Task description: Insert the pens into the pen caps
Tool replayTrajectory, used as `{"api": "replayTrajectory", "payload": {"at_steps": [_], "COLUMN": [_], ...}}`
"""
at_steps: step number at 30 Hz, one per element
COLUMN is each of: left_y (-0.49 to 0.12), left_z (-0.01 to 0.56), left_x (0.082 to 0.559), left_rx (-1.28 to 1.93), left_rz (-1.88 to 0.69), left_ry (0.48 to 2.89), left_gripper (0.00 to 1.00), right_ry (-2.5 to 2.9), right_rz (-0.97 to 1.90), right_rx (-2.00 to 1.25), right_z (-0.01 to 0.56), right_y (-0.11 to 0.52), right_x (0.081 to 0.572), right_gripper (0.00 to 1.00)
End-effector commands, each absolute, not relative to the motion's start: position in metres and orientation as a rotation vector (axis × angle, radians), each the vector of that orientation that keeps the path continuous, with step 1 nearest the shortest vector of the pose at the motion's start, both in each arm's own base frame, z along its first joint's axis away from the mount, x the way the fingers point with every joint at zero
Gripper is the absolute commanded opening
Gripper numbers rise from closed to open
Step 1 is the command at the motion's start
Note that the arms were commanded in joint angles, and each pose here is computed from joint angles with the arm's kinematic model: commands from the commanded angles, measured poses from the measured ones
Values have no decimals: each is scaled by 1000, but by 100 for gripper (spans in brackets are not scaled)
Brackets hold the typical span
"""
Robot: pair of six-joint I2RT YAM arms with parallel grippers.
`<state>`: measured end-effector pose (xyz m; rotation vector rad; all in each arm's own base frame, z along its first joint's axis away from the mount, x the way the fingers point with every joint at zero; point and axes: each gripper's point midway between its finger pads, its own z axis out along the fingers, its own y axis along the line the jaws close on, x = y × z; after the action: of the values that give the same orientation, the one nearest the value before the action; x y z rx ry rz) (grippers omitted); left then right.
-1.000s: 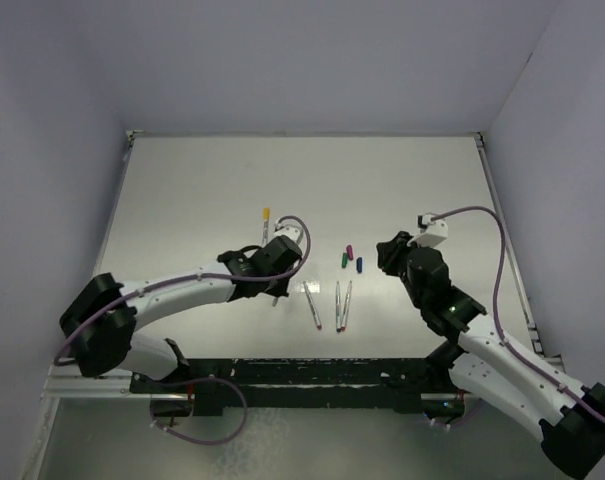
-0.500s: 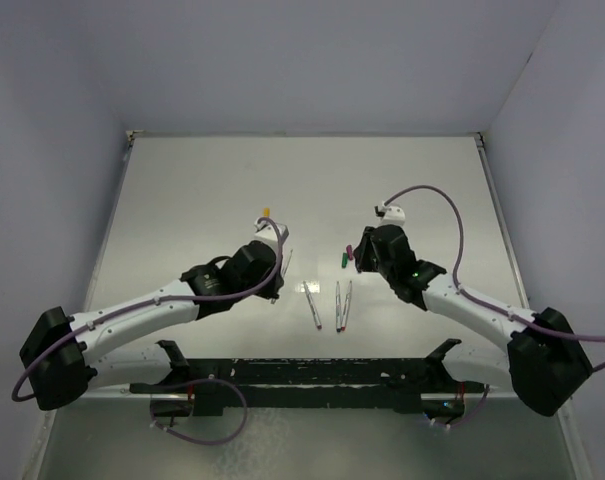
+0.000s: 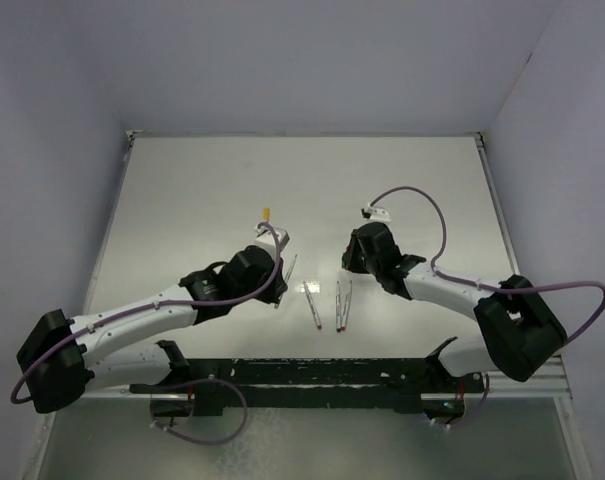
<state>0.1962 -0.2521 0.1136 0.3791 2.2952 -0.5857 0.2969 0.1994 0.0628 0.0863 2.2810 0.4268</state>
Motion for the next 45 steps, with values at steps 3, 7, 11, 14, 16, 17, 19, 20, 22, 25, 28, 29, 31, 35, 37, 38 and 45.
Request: {"api": "replayTrajectory", "payload": {"at_steps": [3,7,11,14,16,17,19,20,22,25,28,29,31,35,37,38,45], "left_y": [-268,-270,-269,-269,-269,-270,-270,-270,-270,-270,-270,-269,-269,-269,-269,-269,-269], "left_z": [118,116,114,114,113,113,112,111,110,109,108,107,107,107,108,108,111], "left_x": [196,196,196,196,196,196,197,197,196,196,196,196,197,196,196,196,198], "left_rx": [383,388,391,388,390,390,389,389,391,393,393,394,393,394,392,391,387], "left_rz": [-677,-679,-671,-671,-668,-667,-666,-664,-662,-658,-657,-654,-653,-653,-652,-652,-650], "left_ry": [2259,2265,2270,2271,2274,2276,2277,2280,2283,2287,2290,2293,2293,2294,2292,2293,2285], "left_gripper": [0,0,0,0,0,0,0,0,0,0,0,0,0,0,0,0,0], "right_ry": [2281,2297,2311,2321,2329,2332,2339,2342,2346,2352,2355,2356,2355,2364,2372,2378,2424], "right_rz": [441,424,404,385,373,369,361,357,349,338,330,326,322,308,301,298,250], "right_rx": [127,133,137,144,150,153,156,157,162,165,169,170,173,173,173,175,167], "right_z": [66,59,53,49,46,44,42,40,38,35,32,31,29,26,23,21,9], "right_y": [209,209,208,207,206,205,205,205,204,203,203,202,202,202,201,201,196], "right_x": [311,312,314,315,315,315,315,315,315,316,317,317,319,321,321,321,315], "right_gripper": [25,29,33,34,33,33,34,34,34,33,34,33,33,32,32,32,30]}}
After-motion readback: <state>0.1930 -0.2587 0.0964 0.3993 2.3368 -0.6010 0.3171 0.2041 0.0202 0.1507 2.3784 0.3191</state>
